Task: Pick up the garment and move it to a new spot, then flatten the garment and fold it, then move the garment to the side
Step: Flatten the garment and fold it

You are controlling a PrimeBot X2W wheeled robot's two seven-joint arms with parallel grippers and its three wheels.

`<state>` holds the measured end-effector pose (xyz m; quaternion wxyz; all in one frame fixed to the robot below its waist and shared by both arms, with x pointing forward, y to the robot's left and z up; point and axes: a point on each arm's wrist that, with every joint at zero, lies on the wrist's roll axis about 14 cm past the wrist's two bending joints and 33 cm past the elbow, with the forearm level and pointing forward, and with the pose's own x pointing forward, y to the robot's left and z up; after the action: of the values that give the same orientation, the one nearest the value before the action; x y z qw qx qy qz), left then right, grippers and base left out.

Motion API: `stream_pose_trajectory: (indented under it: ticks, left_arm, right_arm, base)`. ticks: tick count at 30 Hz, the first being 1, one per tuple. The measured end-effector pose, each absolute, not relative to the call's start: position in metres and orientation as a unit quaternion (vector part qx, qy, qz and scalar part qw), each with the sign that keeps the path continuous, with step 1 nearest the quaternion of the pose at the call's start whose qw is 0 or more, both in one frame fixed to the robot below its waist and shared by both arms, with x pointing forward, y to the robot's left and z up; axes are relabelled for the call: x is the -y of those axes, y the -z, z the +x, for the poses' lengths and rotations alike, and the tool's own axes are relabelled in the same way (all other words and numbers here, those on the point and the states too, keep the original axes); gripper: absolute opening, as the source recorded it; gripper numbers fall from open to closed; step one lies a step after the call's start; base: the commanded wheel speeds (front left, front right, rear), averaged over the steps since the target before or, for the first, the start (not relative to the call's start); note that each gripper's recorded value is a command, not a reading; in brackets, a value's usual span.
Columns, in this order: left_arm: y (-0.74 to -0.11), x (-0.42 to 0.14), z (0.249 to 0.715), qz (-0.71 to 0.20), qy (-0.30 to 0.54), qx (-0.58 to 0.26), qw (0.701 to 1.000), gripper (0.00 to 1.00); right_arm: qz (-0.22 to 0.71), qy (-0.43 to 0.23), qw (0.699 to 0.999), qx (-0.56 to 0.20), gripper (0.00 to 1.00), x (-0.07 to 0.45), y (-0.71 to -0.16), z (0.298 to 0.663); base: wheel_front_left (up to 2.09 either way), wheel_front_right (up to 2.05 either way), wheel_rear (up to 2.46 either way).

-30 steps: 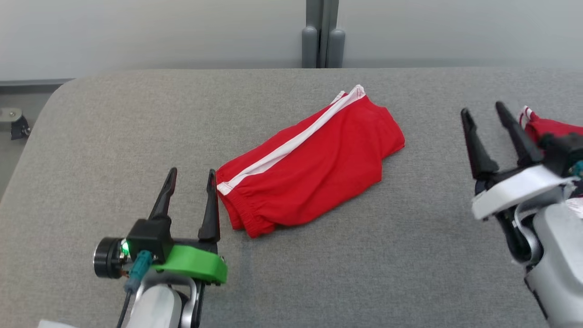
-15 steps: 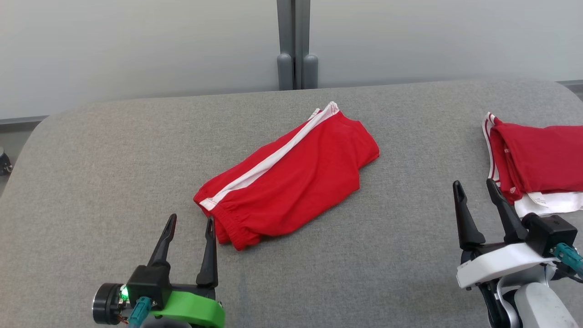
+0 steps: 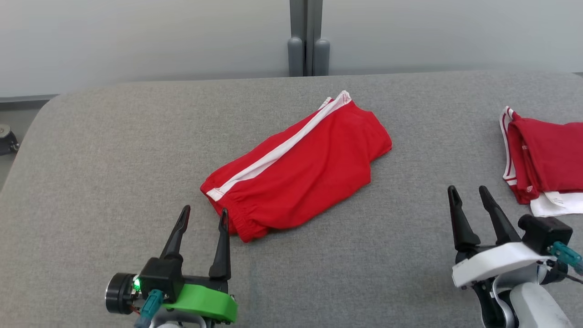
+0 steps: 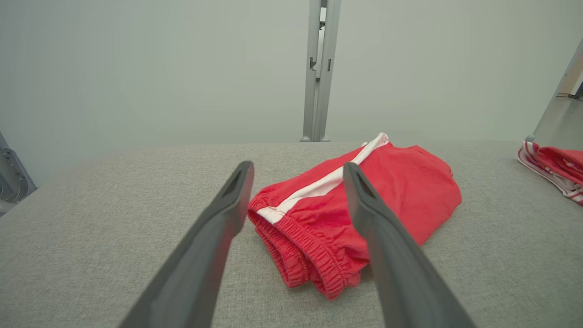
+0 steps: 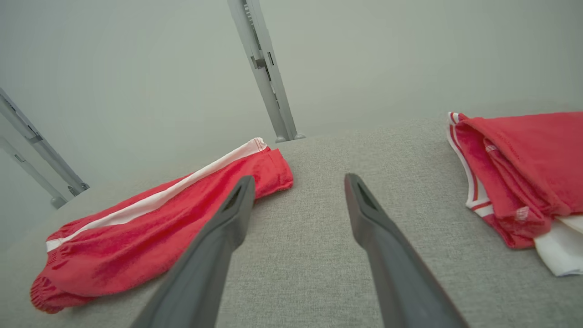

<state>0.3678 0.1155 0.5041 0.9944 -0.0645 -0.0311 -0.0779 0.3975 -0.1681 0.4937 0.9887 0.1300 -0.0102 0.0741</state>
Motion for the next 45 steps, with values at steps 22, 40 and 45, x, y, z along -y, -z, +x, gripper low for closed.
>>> stream_pose_trajectory:
  ticks: [22, 40, 45]
  left_arm:
    - [-0.480, -0.135, 0.374, -0.084, 0.023, -0.011, 0.996, 1.00]
    - [-0.480, -0.165, 0.360, -0.089, -0.042, -0.018, 0.995, 1.00]
    - [-0.479, -0.172, 0.357, -0.090, -0.059, -0.022, 0.994, 1.00]
  right_arm:
    - [0.445, -0.100, 0.855, -0.245, 1.00, 0.079, -0.416, 0.490]
    - [0.399, -0.098, 0.853, -0.323, 1.00, 0.036, -0.377, 0.548]
    - [0.379, -0.119, 0.857, -0.327, 1.00, 0.019, -0.378, 0.559]
  base:
    - [0.00, 0.00, 0.00]
    - [0.00, 0.00, 0.00]
    - [0.00, 0.00, 0.00]
